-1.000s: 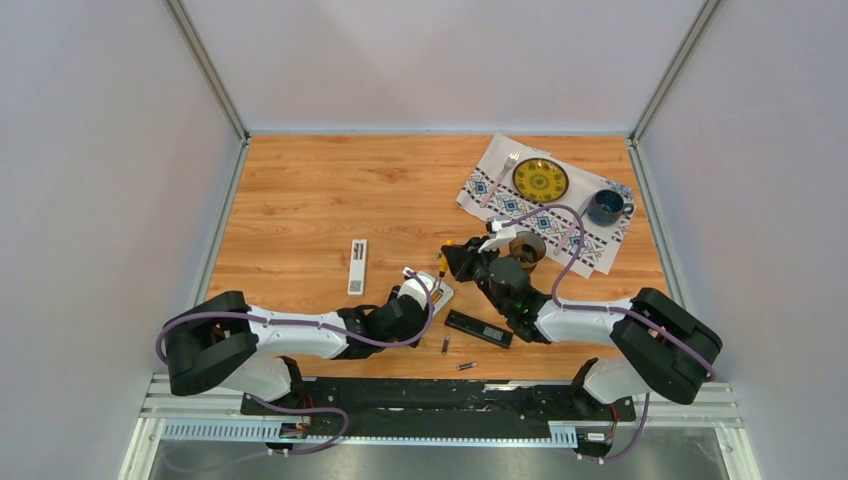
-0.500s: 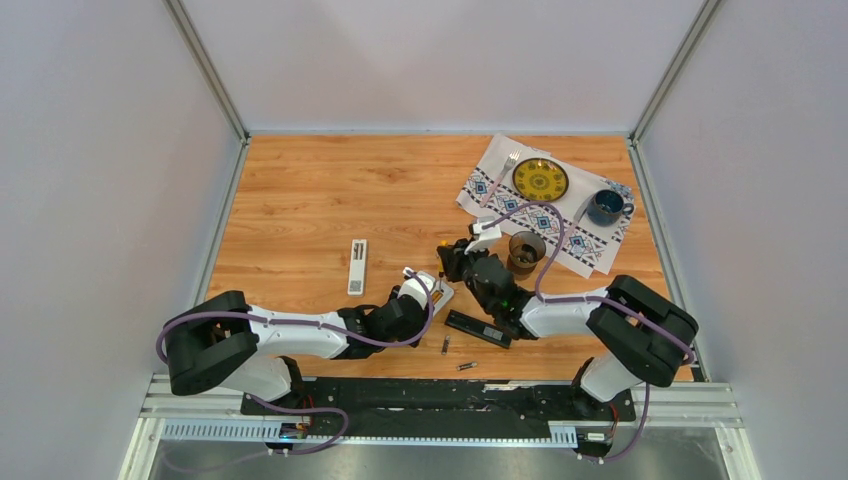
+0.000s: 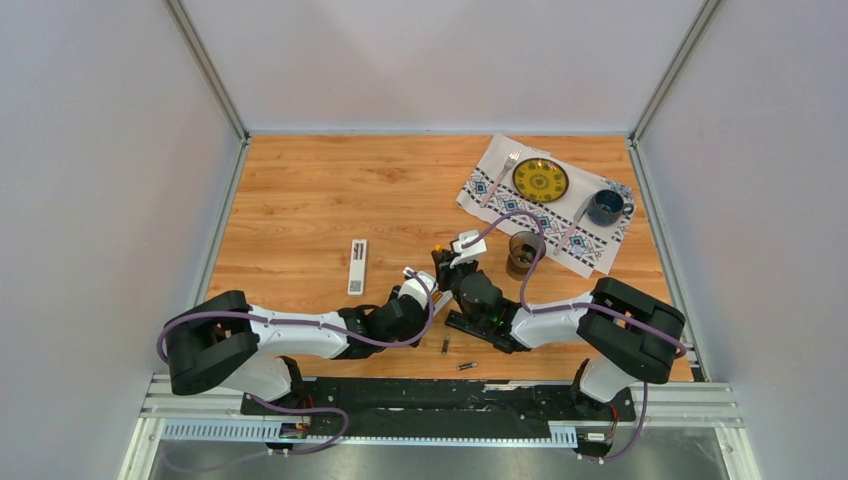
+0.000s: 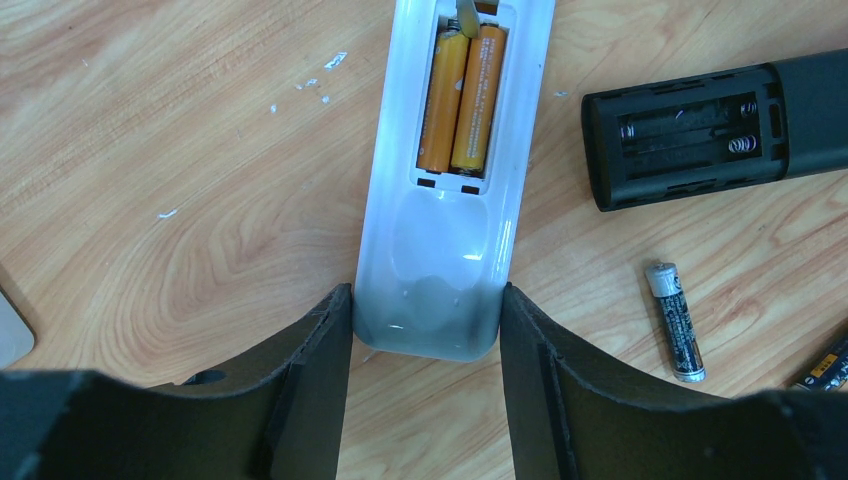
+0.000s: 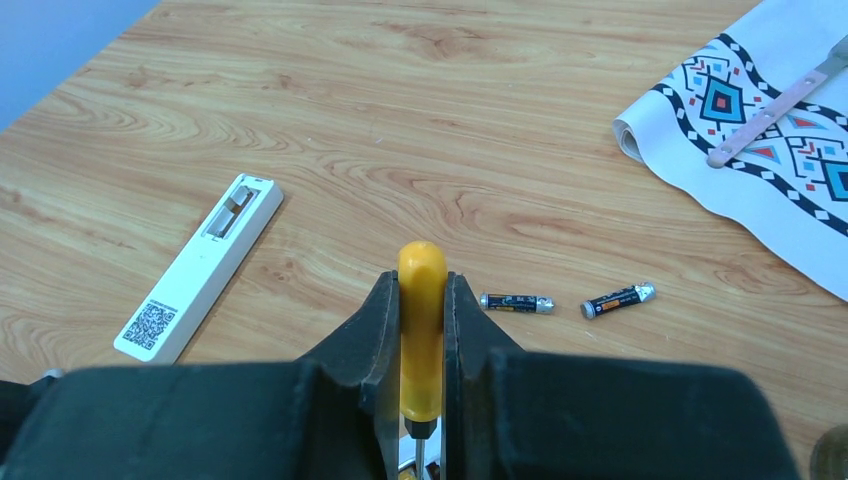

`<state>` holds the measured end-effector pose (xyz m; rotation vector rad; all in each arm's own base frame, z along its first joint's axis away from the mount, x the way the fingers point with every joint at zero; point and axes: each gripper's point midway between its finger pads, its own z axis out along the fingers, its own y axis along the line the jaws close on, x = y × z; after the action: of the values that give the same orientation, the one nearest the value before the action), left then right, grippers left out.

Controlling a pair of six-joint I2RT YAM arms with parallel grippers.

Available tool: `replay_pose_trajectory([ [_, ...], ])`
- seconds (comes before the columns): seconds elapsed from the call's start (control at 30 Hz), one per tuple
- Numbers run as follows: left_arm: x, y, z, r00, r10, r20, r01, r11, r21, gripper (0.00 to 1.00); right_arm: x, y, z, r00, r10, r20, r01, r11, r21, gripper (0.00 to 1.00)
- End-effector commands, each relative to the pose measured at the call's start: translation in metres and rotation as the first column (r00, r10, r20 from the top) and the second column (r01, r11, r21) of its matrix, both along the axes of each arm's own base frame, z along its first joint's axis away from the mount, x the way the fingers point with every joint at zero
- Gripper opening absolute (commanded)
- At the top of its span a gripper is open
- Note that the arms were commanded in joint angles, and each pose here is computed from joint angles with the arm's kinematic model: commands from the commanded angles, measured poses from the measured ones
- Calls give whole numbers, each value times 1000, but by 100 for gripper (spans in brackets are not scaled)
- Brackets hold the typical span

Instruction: Unload the batteries from the remote control

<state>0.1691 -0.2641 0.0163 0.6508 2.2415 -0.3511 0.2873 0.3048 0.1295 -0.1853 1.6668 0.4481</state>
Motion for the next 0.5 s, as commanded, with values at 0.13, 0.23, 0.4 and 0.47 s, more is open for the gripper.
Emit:
replay_pose_trajectory([
  [0.13,-29,23,-38,988,-28,-151,45,993,111,0,7,-1,16,995,-68,73,68,998,11,0],
  [0.23,-30,23,-38,988,-29,-152,47,993,112,0,7,-4,15,994,-81,77,80,997,21,0],
  [0.4,-30,23,-40,987,-29,-156,48,992,117,0,7,-3,19,994,-77,82,75,997,29,0],
  [0.47,-30,22,-40,987,-31,-157,50,992,119,0,7,-2,17,994,-73,77,71,997,31,0],
])
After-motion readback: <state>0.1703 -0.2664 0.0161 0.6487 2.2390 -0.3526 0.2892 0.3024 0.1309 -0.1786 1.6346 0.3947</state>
